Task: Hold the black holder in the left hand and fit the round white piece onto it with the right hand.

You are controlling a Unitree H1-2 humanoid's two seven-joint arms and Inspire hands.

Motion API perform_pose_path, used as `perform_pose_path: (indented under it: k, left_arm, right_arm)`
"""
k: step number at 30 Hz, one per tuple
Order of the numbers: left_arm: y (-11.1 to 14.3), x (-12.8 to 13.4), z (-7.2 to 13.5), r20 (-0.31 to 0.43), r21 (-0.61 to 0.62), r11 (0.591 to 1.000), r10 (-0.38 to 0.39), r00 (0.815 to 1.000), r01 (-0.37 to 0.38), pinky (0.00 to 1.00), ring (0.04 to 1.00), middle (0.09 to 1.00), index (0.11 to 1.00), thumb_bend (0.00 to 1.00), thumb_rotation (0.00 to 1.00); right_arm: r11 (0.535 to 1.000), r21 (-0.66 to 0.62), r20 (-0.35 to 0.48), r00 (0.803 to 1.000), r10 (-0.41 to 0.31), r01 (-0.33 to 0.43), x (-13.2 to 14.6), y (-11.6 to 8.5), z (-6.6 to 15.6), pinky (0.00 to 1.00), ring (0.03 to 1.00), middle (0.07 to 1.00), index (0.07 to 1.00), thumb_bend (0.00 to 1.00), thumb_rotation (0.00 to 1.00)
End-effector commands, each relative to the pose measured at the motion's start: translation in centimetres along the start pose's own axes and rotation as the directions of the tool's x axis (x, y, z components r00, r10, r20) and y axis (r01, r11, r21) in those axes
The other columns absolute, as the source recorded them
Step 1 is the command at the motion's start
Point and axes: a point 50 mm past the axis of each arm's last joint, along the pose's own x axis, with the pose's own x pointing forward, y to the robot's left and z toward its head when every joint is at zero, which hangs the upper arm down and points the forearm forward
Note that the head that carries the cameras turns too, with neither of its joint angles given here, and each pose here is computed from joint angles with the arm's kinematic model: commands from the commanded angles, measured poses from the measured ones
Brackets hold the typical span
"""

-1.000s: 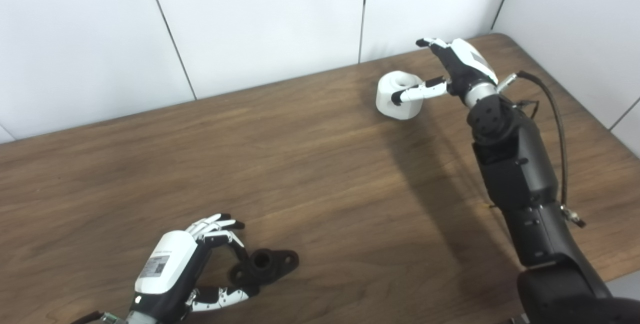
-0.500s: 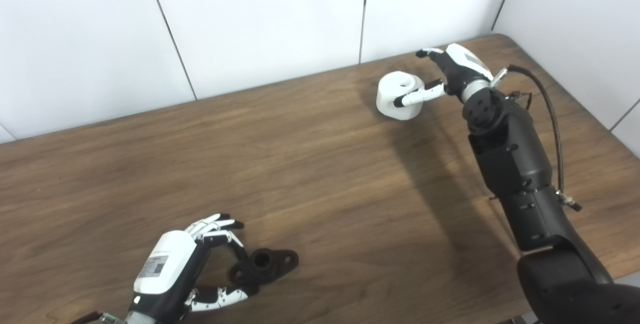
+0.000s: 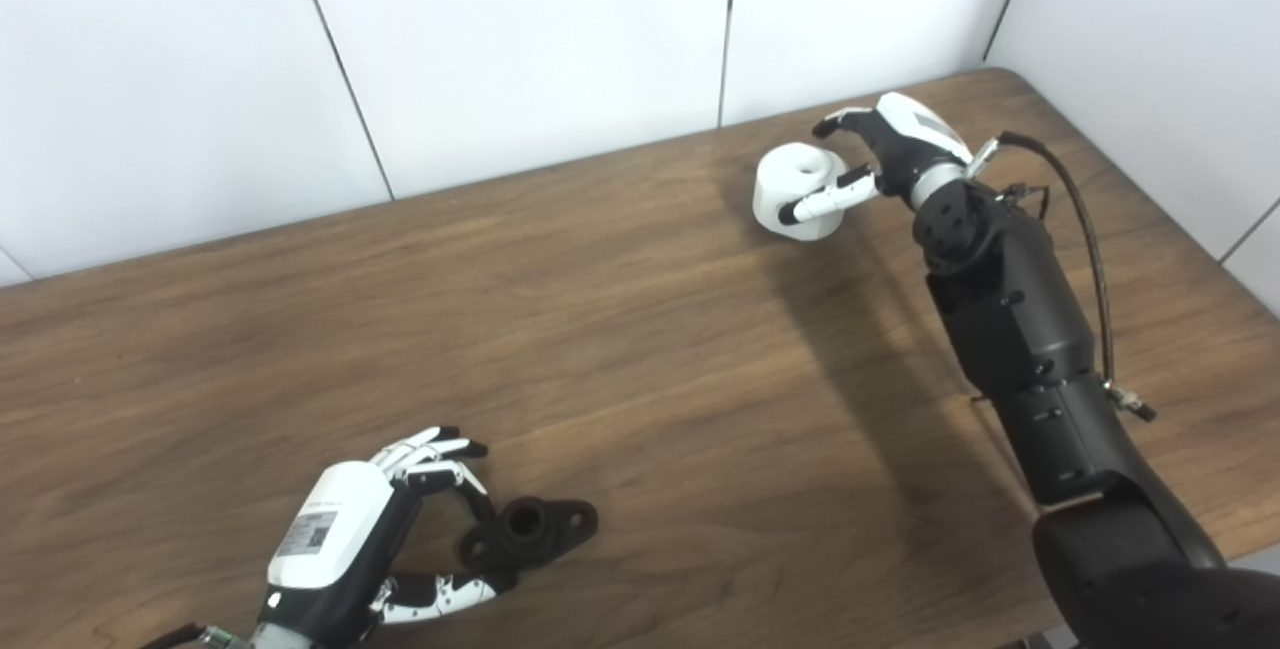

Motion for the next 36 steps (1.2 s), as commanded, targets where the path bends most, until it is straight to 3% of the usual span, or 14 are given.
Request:
perform_pose_path:
  k: [1,36]
  left_arm:
    - [-2.0,-1.6,-1.3,-0.104,-0.017,0.99,-0.139,0.985,0.138,0.84,0.885,0.802,0.489,0.52,0.06]
    - [-1.8,-1.8,-1.4,-0.111,-0.025,0.992,-0.13,0.985,0.128,0.82,0.882,0.799,0.488,0.52,0.05]
  right_arm:
    - [0.996,-0.017,0.05,0.995,-0.092,0.093,0.0,-3.0,1.3,1.0,0.992,0.893,0.779,0.88,0.36]
    - [0.996,-0.047,0.058,0.996,-0.069,0.072,0.1,-1.6,1.1,1.0,0.961,0.854,0.729,0.82,0.31]
